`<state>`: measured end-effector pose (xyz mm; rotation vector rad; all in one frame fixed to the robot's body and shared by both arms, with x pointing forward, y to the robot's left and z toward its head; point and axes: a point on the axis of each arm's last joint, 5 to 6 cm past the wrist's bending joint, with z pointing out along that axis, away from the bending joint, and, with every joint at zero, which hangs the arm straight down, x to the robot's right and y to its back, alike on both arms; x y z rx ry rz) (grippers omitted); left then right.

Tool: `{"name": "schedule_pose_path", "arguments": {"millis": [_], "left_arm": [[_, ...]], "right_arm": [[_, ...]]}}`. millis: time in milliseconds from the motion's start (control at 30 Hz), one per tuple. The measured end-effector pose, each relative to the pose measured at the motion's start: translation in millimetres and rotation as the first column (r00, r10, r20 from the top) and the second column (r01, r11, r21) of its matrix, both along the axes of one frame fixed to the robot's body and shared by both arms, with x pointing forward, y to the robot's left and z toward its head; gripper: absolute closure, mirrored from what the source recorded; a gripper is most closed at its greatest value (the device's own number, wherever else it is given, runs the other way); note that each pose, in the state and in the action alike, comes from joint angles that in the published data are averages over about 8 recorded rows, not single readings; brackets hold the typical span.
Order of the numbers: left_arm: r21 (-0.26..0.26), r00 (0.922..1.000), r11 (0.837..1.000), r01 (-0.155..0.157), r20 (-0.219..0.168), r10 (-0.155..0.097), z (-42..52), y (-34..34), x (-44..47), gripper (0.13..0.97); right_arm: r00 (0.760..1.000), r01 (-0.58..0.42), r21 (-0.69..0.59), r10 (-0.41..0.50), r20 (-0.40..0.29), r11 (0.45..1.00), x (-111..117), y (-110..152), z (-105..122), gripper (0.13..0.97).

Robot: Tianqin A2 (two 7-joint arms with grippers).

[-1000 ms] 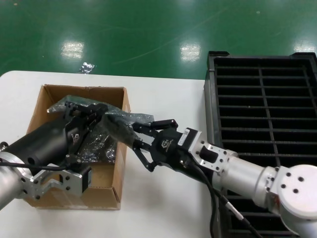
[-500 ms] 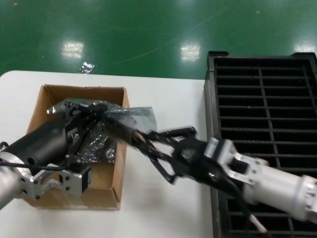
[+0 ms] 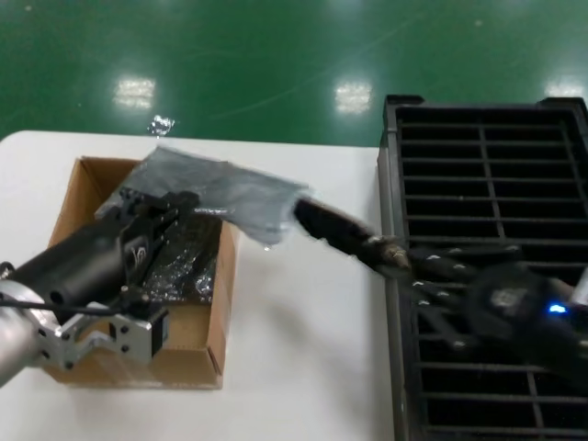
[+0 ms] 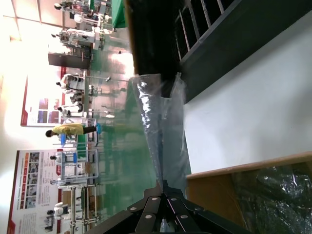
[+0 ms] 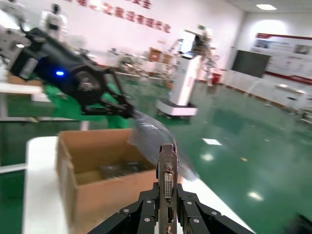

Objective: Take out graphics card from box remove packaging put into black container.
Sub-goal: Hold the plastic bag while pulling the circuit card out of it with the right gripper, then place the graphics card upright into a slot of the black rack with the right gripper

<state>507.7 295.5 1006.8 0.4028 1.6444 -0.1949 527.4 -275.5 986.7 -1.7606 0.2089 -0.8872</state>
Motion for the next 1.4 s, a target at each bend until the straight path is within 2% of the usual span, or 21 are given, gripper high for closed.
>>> {"name": "schedule_pose_path", "arguments": {"millis": [267, 633, 900, 1400], "left_arm": [[0.000, 1.0000, 1.000, 0.000, 0.000, 0.000, 0.0, 0.0, 0.0, 0.959], [0.000, 1.0000, 1.000, 0.000, 0.000, 0.000, 0.0, 0.0, 0.0, 0.959], [0.000, 1.0000, 1.000, 0.000, 0.000, 0.000, 0.0, 0.0, 0.0, 0.959], [0.000, 1.0000, 1.000, 0.000, 0.000, 0.000, 0.0, 0.0, 0.0, 0.959]], "right_arm": [[0.992, 0.126, 0.034, -0.126, -0.012, 0.991, -28, -46, 2, 0.904], [0.975, 0.223, 0.089, -0.222, -0.028, 0.971, -34, -75, -12, 0.904], [0.969, 0.246, 0.099, -0.244, -0.027, 0.964, -32, -85, -15, 0.904], [0.969, 0.248, 0.099, -0.246, -0.027, 0.964, -31, -86, -15, 0.904]]}}
